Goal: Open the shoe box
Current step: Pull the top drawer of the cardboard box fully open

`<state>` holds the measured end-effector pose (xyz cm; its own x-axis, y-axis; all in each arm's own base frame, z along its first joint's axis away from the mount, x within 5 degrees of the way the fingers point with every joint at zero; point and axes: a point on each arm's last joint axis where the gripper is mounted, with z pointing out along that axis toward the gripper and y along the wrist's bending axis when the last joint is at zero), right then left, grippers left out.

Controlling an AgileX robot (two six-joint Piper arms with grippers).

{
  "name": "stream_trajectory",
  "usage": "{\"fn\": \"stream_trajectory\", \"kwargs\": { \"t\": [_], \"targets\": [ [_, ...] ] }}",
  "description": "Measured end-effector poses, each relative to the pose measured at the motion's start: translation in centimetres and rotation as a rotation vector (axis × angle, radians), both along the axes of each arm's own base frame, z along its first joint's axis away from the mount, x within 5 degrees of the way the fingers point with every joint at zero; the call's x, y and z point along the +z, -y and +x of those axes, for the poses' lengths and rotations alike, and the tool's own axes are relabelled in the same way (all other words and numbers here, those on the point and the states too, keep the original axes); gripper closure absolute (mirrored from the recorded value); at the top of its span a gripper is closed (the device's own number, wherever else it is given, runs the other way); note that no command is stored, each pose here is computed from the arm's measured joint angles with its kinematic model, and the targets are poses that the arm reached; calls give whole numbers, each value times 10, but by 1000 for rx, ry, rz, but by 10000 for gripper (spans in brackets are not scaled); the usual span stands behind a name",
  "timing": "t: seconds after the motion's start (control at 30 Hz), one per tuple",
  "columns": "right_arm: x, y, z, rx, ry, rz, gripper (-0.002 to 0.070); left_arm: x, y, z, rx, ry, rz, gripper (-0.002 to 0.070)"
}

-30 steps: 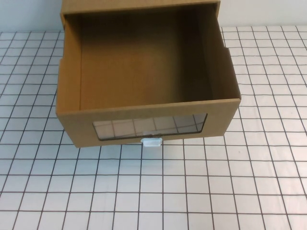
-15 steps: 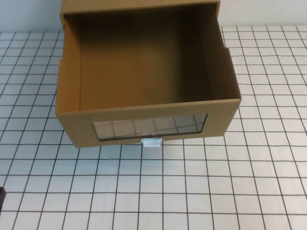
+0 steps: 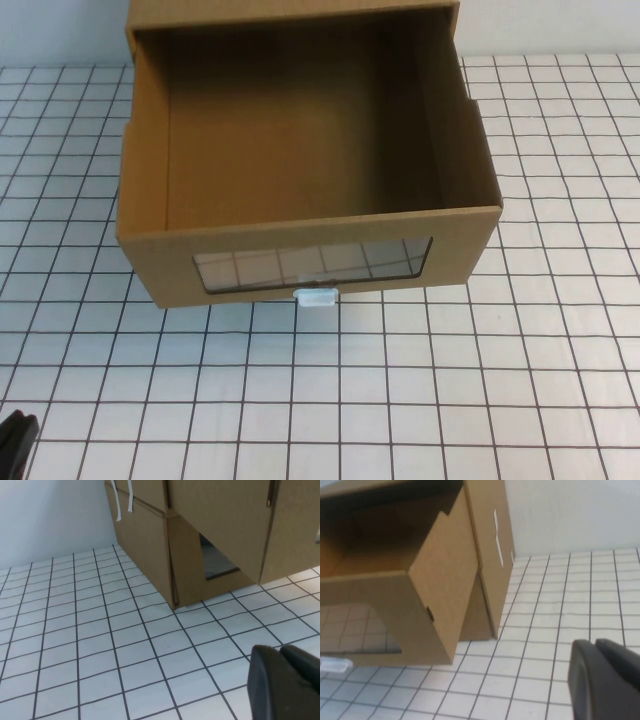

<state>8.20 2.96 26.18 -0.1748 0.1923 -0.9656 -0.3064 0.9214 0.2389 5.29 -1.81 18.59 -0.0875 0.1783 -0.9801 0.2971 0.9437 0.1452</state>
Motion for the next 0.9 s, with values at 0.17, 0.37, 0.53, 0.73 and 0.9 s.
{"fn": "stream_trajectory", "kwargs": {
  "t": [0.17,0.37,0.53,0.73,0.9],
  "targets": [
    [-8,0,-1,6,-81,-31,689,0,0,0,0,0,0,677],
    [-12,2,-2,5,-97,-130,689,0,0,0,0,-1,0,677],
    [-12,7,-2,-28,-35,-241,689,0,0,0,0,-1,0,677],
    [-31,24,-13,-239,54,-187,689,0,0,0,0,-1,0,677],
    [-59,29,-22,-317,111,-133,689,0,0,0,0,-1,0,677]
  ]
}}
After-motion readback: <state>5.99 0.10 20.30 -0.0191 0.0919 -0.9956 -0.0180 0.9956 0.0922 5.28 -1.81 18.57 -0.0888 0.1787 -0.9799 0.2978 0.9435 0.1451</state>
